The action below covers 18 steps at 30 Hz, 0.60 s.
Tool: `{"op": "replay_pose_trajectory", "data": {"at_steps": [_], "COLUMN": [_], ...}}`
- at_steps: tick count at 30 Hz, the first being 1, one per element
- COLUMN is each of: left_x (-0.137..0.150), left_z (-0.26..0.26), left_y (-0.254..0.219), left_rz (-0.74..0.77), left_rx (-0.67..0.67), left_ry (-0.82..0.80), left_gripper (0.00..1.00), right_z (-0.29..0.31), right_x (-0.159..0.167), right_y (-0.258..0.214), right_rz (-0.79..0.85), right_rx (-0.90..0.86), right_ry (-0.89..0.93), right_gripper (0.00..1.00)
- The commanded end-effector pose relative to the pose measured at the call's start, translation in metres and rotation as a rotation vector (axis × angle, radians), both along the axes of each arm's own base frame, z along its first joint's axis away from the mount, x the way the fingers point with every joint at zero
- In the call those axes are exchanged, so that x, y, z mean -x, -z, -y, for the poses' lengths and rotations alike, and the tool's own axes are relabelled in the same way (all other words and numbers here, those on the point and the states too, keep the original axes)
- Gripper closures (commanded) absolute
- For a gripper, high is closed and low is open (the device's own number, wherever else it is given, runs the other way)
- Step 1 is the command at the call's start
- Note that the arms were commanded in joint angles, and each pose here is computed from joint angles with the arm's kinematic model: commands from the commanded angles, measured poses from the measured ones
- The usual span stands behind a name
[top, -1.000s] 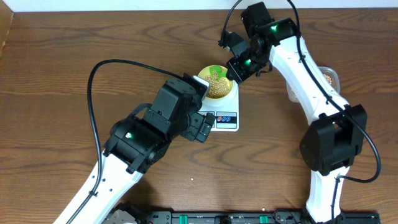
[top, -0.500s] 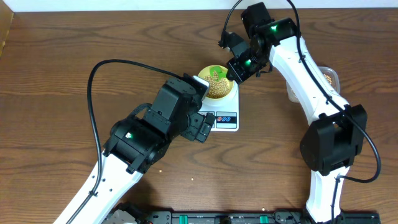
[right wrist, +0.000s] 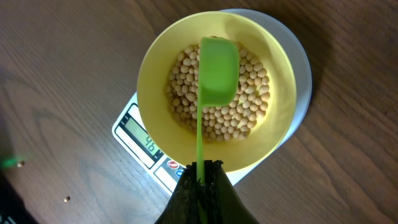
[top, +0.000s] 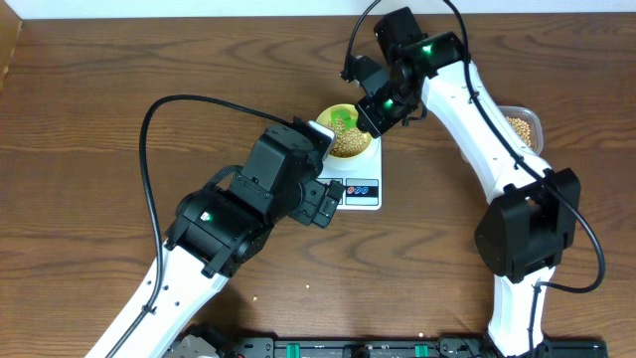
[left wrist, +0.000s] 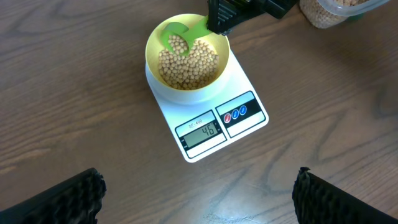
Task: Scoop item into bowl and weigh 50g on scale
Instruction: 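Hold the green scoop tilted over the bowl, shaking out soybeans gradually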
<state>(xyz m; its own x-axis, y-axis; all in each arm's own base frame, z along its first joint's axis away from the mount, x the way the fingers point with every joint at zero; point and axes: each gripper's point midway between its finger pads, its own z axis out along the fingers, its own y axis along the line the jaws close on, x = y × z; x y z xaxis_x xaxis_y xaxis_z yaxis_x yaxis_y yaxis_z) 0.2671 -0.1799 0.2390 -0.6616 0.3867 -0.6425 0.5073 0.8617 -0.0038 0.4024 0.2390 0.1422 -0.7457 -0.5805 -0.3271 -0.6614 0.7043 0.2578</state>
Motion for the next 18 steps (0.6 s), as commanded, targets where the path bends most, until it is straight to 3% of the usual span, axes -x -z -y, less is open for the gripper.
{"op": "replay_pose_trajectory", "data": {"at_steps": [1, 18], "left_x": [-0.004, -0.004], "left_z": [-0.002, -0.002], "left_y": [-0.003, -0.003], "left_rz": [0.006, 0.006], "left_rx": [0.005, 0.005], "left_ry": [-0.024, -0.024], "left_gripper": [0.01, 0.01], "right_z": [-0.002, 0.002], "right_x": [-0.004, -0.006], "right_y": [-0.011, -0.025], "right_rz": [0.039, 0.091], "right_rx": [-0.001, 0.017], "right_ry": [-0.005, 0.001], "right_gripper": [0.99, 0.99]}}
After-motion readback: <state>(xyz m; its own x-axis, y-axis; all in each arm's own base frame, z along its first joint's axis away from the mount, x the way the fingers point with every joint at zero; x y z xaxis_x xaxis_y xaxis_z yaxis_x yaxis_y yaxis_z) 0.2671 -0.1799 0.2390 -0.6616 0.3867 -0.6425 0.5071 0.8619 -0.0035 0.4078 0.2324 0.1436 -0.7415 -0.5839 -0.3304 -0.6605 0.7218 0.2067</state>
